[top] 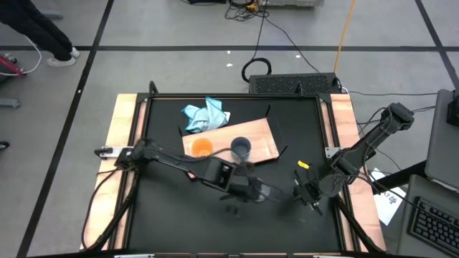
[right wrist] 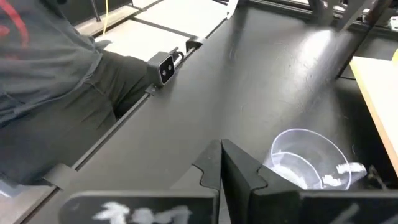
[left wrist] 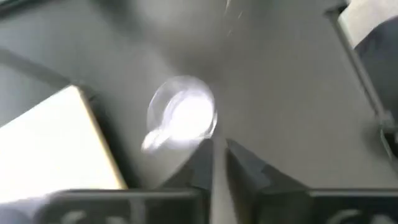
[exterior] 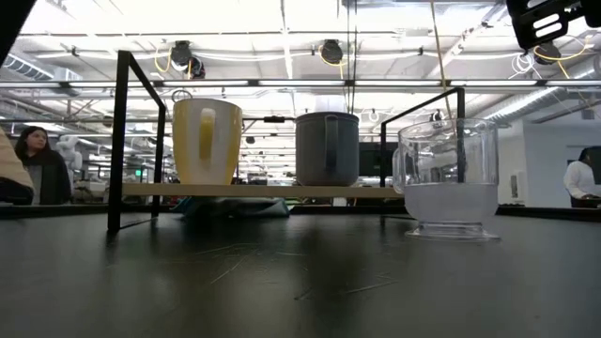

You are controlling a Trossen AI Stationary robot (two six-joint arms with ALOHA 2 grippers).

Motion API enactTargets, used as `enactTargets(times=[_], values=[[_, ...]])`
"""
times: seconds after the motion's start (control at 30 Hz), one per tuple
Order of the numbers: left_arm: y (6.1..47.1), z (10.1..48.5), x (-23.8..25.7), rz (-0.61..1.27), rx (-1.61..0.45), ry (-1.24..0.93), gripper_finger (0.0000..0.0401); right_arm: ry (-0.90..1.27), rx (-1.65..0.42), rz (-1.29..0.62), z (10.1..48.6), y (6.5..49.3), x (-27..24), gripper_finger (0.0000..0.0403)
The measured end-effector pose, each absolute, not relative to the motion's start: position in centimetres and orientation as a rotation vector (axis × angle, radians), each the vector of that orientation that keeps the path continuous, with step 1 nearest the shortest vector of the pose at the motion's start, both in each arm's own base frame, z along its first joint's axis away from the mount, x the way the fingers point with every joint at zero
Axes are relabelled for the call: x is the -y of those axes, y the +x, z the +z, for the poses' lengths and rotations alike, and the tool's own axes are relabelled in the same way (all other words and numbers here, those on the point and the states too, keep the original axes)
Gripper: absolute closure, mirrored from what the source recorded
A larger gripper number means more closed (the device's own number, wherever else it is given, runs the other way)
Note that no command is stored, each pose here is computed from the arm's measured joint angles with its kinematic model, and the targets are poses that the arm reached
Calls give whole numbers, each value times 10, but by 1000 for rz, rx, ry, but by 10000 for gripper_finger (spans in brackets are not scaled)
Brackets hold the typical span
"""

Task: Stack small to large cups/mugs on shelf
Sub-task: Put the transparent mug on the shelf

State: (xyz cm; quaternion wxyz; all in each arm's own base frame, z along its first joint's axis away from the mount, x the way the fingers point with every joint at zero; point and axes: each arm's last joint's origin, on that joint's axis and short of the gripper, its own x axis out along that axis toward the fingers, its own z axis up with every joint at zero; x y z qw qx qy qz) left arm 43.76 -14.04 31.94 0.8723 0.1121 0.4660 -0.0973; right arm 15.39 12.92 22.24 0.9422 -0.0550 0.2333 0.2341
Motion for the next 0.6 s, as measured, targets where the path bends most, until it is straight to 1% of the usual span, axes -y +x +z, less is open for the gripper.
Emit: enactTargets(times=[0.03,0.07,0.2,0.3,0.47,0.53,0.6], values=[[432,326,138,-179,-979,238,380,-112,-476,477,222,154,-129,403],[425,337,136,-151,-965,236,390,-112,-476,477,222,154,-129,403],[394,368,127,27,-953,258,397,-98,-475,475,223,154,-129,403],[373,376,123,103,-955,257,398,-81,-480,470,223,154,-129,403],[333,373,115,200,-902,222,399,-80,-483,468,222,154,-129,403],[314,362,111,225,-875,207,400,-77,-476,469,223,154,-129,403],[296,354,106,221,-799,162,400,-77,-476,469,223,154,-129,403]])
